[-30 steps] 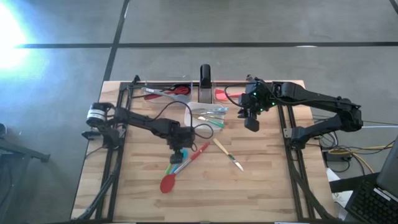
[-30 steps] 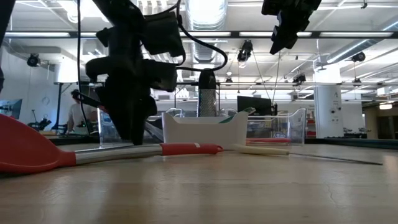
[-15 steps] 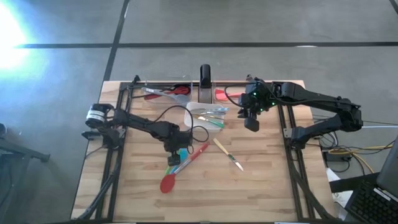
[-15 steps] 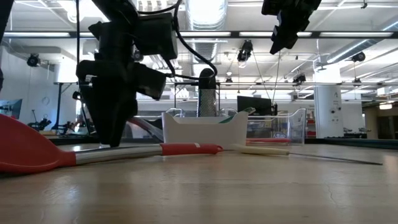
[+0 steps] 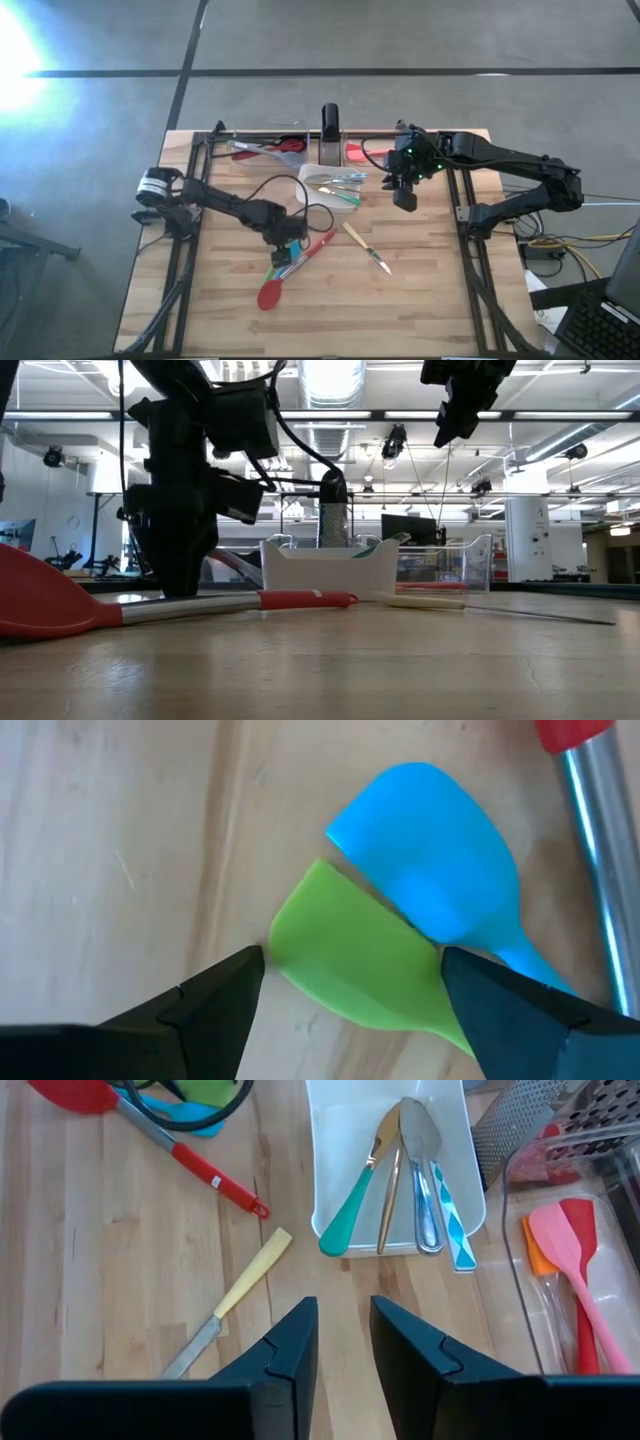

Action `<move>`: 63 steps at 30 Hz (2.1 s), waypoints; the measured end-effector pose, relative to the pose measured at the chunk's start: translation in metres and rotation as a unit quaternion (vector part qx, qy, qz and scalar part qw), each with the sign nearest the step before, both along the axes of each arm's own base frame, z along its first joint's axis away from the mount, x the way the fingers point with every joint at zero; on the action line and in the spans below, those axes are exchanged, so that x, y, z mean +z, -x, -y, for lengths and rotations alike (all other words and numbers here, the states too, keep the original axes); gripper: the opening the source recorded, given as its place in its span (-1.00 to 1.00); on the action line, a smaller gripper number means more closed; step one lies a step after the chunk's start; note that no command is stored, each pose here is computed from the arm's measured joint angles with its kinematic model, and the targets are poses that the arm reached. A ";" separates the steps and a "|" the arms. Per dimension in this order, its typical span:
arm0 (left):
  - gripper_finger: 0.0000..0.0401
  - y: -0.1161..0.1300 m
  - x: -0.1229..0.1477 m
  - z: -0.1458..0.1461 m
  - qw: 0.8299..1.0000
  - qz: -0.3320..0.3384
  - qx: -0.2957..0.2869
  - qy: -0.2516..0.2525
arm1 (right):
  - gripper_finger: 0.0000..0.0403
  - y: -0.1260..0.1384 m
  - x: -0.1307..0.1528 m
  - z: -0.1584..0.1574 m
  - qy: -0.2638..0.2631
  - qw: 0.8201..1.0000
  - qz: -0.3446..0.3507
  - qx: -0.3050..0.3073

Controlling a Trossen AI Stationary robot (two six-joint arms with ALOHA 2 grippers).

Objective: Pick & Place Kitchen Items
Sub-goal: Put the green spatula into the right transparent bin

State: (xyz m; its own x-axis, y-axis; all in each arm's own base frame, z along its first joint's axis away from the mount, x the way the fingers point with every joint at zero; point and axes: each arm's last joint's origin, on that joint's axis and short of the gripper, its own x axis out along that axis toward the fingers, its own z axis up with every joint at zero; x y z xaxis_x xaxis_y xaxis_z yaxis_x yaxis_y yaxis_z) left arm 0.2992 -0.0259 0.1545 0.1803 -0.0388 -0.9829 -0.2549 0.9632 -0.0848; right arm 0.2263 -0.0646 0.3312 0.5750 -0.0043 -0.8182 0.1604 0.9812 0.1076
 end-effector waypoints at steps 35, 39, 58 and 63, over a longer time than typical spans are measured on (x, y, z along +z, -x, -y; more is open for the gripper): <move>-0.84 0.012 -0.020 -0.003 1.000 -0.006 0.004 0.011 | -0.65 -0.001 0.001 0.000 0.005 1.000 0.005 0.004; -0.84 0.007 -0.010 -0.003 1.000 -0.007 -0.014 0.013 | -0.66 -0.001 0.001 0.000 0.004 1.000 0.005 0.004; -0.84 0.013 0.102 -0.008 0.984 0.157 -0.042 -0.077 | -0.60 0.001 -0.001 -0.002 -0.031 0.999 0.002 0.021; -0.84 0.029 0.142 -0.015 0.950 0.263 -0.003 -0.168 | -0.65 -0.005 -0.008 -0.004 -0.049 0.998 0.031 0.036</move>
State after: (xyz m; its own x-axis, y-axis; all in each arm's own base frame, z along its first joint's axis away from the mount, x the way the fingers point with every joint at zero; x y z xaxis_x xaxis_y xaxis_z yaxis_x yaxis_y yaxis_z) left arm 0.2706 -0.0106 0.2968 0.6501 0.2590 -0.7143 -0.2562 0.9598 0.1148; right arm 0.2317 -0.0601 0.3230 0.6206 0.1177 -0.7753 0.0792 0.9742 0.2113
